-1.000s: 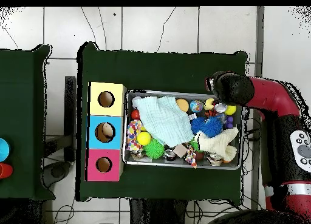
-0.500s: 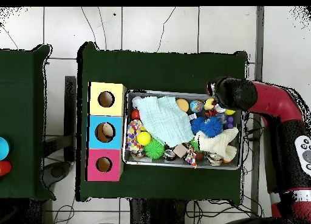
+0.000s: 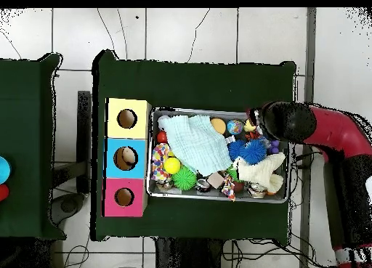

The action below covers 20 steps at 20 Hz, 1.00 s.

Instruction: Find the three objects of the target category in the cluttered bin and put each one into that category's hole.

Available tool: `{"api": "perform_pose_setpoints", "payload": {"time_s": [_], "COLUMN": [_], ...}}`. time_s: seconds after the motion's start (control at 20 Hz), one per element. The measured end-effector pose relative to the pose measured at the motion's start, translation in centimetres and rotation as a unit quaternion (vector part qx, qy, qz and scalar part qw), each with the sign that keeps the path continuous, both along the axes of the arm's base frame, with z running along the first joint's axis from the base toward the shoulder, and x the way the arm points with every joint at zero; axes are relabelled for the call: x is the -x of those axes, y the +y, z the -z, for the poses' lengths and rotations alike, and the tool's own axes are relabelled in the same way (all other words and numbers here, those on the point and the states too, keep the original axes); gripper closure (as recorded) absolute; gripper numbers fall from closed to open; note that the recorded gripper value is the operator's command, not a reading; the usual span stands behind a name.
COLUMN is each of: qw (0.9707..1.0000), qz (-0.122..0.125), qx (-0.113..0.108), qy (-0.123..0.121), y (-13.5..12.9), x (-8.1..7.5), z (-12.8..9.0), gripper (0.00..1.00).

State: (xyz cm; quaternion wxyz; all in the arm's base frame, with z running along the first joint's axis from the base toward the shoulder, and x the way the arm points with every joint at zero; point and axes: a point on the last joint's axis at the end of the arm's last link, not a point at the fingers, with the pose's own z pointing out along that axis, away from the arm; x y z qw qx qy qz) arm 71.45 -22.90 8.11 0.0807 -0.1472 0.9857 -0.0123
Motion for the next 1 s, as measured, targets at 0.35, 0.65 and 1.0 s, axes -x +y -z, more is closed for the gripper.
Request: {"api": "perform_pose_setpoints", "payload": {"time_s": [0.35, 0.65, 1.0], "qw": [0.9999, 0.9994, 0.9988], "qz": [-0.001, 0.006, 0.014], "qx": [-0.002, -0.015, -0.021], "qy": [0.013, 0.03, 0.041], "y": [-0.2, -0.8, -2.2], "x": [1.9, 3.7, 5.1], "z": [-0.1, 1.7, 3.5], "gripper": [0.0, 0.0, 0.0]}}
